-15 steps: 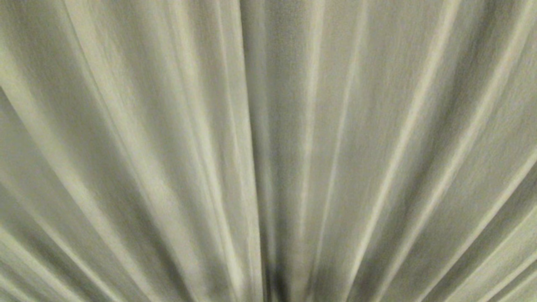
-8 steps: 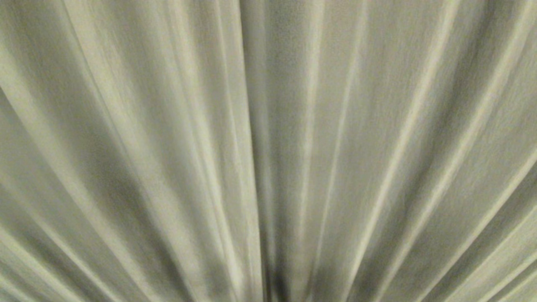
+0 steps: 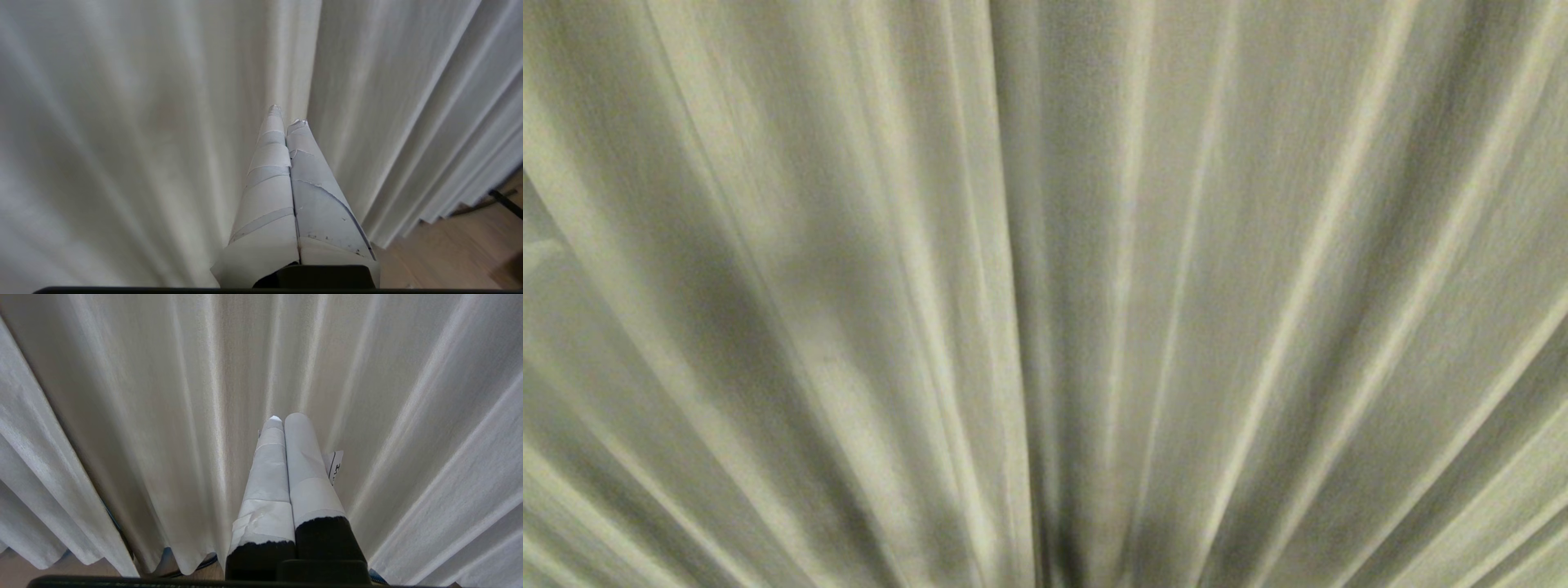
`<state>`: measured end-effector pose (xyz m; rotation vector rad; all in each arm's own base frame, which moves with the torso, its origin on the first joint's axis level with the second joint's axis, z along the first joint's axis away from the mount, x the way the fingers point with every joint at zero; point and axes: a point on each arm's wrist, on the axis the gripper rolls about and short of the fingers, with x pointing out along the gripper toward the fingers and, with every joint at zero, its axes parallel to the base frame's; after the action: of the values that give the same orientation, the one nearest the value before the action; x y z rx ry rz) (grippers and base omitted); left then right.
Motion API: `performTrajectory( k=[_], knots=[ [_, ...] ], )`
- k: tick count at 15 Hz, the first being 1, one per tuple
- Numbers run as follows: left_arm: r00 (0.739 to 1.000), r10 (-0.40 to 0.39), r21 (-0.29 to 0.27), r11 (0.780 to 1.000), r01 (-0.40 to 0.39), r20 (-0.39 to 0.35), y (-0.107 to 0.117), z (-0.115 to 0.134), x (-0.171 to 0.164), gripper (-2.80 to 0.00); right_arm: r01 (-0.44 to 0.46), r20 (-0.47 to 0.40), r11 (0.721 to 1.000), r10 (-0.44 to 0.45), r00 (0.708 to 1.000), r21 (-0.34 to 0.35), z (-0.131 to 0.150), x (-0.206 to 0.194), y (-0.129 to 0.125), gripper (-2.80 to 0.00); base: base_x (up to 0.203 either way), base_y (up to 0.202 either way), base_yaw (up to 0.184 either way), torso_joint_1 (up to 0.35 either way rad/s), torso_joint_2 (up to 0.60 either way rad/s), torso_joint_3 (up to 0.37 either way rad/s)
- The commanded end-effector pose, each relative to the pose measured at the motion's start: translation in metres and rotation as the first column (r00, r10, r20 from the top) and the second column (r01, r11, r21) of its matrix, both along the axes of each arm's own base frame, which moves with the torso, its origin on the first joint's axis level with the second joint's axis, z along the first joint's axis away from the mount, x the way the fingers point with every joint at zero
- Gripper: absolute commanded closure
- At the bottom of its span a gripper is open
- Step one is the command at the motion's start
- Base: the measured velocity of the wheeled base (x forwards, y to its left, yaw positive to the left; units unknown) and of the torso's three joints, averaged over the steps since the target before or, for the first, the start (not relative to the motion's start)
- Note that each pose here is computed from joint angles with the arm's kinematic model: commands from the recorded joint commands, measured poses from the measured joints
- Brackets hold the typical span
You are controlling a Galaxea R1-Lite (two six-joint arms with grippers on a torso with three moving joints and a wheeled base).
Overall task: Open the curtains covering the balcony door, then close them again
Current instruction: Pull the outer curtains open on both sides
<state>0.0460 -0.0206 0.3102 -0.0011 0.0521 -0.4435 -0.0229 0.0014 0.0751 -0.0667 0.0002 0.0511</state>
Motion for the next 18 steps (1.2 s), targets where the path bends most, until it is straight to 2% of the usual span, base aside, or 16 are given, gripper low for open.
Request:
performTrajectory(
  k=[1, 2, 3, 9, 15, 18],
  knots=[
    [0.997, -0.036, 0.030, 0.999, 0.039, -0.068, -0.019, 0.002, 0.036, 0.00, -0.001, -0.001, 1.000, 0.001, 1.000, -0.001, 0.000, 0.000, 0.000, 0.00, 0.000, 0.000, 0.000, 0.000, 0.00, 0.000],
    [0.996, -0.048, 0.033, 0.998, 0.050, -0.069, -0.024, 0.003, 0.043, -0.20, -0.001, -0.001, 1.000, 0.001, 1.000, -0.001, 0.000, 0.000, 0.000, 0.00, 0.000, 0.000, 0.000, 0.000, 0.00, 0.000],
    [0.996, -0.054, 0.038, 0.998, 0.057, -0.070, -0.027, 0.005, 0.048, -2.80, -0.001, -0.001, 1.000, 0.001, 1.000, -0.001, 0.000, 0.000, 0.000, 0.00, 0.000, 0.000, 0.000, 0.000, 0.00, 0.000],
    [0.993, -0.093, 0.040, 0.995, 0.096, -0.078, -0.043, 0.015, 0.067, -2.80, -0.001, -0.001, 1.000, 0.001, 1.000, -0.001, 0.000, 0.000, 0.000, 0.00, 0.000, 0.000, 0.000, 0.000, 0.00, 0.000],
    [0.989, -0.088, 0.058, 0.994, 0.095, -0.119, -0.057, 0.017, 0.093, -2.80, -0.001, -0.001, 1.000, 0.001, 1.000, -0.001, 0.000, 0.000, 0.000, 0.00, 0.000, 0.000, 0.000, 0.000, 0.00, 0.000],
    [0.986, -0.080, 0.069, 0.994, 0.090, -0.143, -0.070, 0.019, 0.117, -2.80, -0.001, -0.001, 1.000, 0.001, 1.000, -0.001, 0.000, 0.000, 0.000, 0.00, 0.000, 0.000, 0.000, 0.000, 0.00, 0.000]
  ],
)
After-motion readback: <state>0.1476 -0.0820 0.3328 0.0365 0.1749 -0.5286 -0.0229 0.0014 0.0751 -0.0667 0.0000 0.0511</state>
